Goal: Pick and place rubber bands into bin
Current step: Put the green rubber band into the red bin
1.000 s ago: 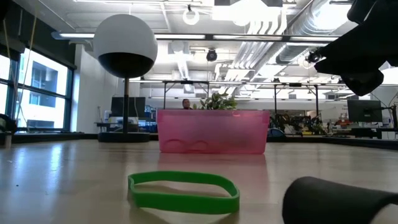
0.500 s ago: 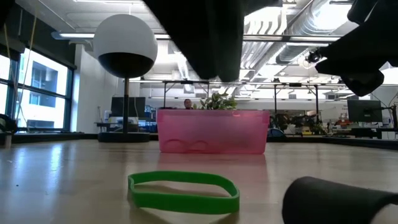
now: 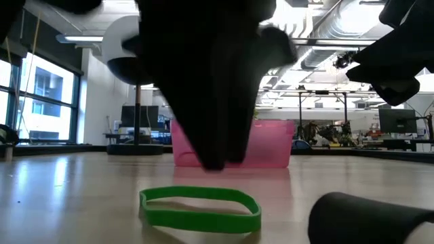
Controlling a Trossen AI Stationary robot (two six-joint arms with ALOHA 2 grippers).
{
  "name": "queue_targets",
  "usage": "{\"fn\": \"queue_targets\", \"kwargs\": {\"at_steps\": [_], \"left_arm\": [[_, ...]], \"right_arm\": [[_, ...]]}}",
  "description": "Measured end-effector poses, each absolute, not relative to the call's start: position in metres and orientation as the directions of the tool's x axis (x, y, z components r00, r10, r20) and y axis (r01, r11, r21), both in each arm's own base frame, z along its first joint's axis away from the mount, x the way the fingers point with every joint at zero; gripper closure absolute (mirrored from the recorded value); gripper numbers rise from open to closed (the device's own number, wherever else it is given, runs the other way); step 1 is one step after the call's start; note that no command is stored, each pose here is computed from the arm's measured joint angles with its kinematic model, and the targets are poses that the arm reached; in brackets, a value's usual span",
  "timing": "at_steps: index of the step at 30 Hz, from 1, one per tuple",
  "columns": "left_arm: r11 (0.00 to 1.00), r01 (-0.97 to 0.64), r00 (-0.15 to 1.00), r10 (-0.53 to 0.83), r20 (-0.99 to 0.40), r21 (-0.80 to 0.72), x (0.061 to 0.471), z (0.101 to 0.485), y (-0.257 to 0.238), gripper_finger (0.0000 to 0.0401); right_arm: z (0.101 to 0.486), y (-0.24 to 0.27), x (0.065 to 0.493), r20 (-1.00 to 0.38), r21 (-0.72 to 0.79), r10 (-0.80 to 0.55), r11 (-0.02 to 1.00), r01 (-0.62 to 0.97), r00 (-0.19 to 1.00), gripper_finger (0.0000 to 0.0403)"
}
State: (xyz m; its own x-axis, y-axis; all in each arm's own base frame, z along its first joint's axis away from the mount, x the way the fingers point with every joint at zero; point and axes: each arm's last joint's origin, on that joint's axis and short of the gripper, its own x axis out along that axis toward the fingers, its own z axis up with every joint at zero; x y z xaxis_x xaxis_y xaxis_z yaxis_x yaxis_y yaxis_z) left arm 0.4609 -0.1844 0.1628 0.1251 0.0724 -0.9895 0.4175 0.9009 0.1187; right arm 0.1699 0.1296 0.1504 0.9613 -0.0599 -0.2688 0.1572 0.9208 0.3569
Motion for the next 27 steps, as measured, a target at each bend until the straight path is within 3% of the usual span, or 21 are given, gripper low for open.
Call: {"fn": "queue_targets", "kwargs": {"at_steps": [11,27], "left_arm": [[0.903,0.428,0.104,-0.004,-0.995,0.041,0.4630,0.1542,-0.1810,0.0297],[0.922,0.387,0.075,0.003,-0.997,0.032,0.4605,0.1540,-0.1794,0.0297]], "right_arm": [[0.1498,0.1307,0.1698,-0.282,0.365,-0.017,0.923,0.124,0.959,0.0274],[0.1480,0.1302,0.1692,-0.296,0.348,-0.025,0.928,0.132,0.955,0.0274]]}}
